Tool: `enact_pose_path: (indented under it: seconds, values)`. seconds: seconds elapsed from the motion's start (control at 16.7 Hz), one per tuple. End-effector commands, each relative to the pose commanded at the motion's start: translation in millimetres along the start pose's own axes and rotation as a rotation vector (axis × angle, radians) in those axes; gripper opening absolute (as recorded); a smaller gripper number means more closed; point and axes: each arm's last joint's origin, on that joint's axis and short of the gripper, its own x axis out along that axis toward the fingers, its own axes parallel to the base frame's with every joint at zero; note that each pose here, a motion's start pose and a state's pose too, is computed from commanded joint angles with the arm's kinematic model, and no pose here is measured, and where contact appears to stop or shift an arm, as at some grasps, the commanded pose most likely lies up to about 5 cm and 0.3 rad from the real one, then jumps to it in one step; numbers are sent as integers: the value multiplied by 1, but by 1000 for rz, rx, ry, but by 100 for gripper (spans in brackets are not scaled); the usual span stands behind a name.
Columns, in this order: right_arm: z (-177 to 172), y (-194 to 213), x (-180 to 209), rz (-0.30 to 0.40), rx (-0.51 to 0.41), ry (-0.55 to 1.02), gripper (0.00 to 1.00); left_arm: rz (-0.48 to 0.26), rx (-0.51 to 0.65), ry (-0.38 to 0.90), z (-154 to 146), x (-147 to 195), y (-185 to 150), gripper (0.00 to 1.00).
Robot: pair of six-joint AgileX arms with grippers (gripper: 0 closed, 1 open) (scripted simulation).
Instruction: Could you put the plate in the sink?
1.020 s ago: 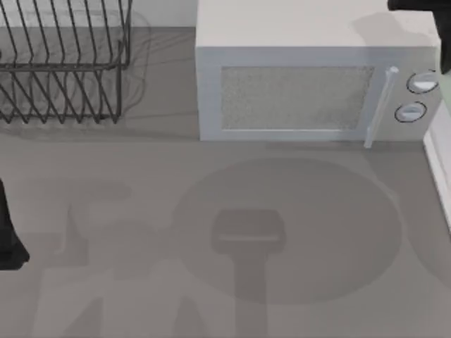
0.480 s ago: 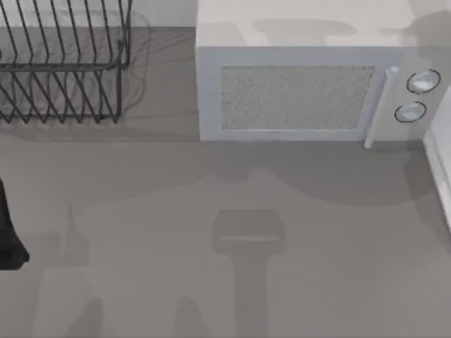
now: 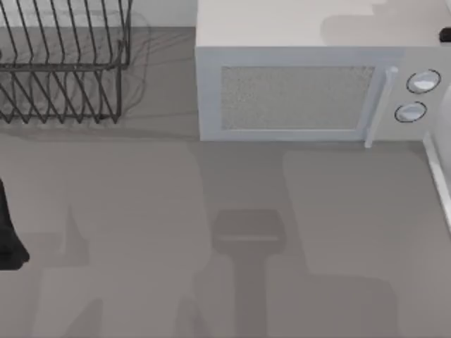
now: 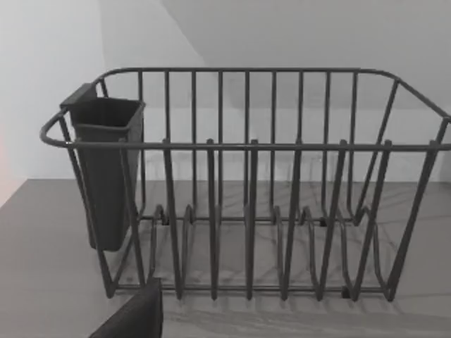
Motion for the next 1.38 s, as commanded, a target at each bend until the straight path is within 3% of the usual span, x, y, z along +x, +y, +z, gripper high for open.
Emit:
enact_pose_path:
  seconds: [0.3, 1.08, 1.38]
  values:
    - [1, -2, 4, 3, -2, 8, 0, 0, 0, 0, 0, 0, 0, 100]
    - [1, -2, 4, 3, -2, 8, 98, 0, 0, 0, 0, 0, 0, 100]
    - [1, -2, 4, 3, -2, 8, 100, 0, 0, 0, 0, 0, 0, 100]
